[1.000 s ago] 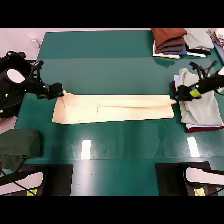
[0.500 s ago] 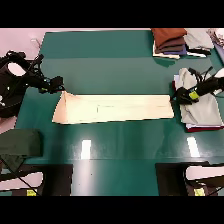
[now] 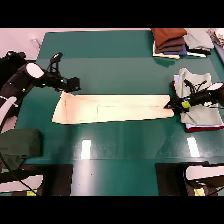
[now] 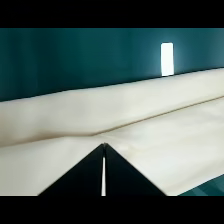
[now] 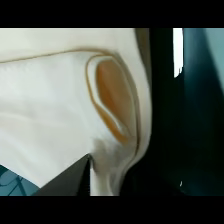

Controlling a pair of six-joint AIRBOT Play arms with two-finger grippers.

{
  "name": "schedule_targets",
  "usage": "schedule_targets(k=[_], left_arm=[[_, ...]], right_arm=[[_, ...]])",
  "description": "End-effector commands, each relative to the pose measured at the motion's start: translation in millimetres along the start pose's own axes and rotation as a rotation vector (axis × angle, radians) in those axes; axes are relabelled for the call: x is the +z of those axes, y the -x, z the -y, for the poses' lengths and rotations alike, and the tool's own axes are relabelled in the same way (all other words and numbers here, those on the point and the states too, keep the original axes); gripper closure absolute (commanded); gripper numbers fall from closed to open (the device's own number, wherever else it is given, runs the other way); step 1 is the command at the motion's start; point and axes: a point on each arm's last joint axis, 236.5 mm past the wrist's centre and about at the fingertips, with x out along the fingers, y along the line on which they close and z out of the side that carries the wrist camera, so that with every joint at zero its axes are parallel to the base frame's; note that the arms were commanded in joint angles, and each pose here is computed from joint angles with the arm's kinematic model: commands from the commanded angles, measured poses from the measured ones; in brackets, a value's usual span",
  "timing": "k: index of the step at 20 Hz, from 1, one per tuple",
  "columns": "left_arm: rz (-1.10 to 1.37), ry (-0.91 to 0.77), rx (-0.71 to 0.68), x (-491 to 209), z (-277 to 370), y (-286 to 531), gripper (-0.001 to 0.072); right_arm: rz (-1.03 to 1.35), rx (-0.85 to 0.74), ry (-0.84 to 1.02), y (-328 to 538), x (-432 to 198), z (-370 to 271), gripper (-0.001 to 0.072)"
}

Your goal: Fold the shirts.

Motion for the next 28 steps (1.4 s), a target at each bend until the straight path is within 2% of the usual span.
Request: schedule_targets(k=[1, 2, 10, 15, 20, 25, 28], left_arm=[[0.040, -0.010, -0.079, -0.1, 45.9, -18.5, 0.0681], [0.030, -0.006, -0.106, -5.3, 58.0, -27.7, 0.0681], [-0.180, -0.085, -0.129, -63.1, 101.2, -134.5, 0.0681], [-0.238, -0.094, -0.143, -82.9, 113.5, -162.8, 0.0681], [-0.237, -0.088, -0.145, -80.1, 112.4, -162.3, 0.0681], [-0.135, -0.069, -0.140, -2.3, 87.8, -98.9, 0.0681], [0.039, -0.081, -0.061, 70.2, 44.3, -12.1, 0.0681]], right_arm=[[0.058, 0.008, 0.069, -5.1, 14.4, -21.6, 0.0663], [0.088, 0.006, 0.104, 5.3, 22.5, -32.1, 0.0693], [0.334, 0.039, 0.445, 126.0, 40.8, -184.5, 0.0695], [0.359, 0.109, 0.613, 139.4, 14.9, -279.8, 0.0694], [0.355, 0.172, 0.726, 130.2, -13.8, -338.5, 0.0694], [0.313, 0.249, 0.809, 94.3, -44.8, -387.8, 0.0694], [0.274, 0.410, 0.842, 51.7, -75.6, -444.7, 0.0694]])
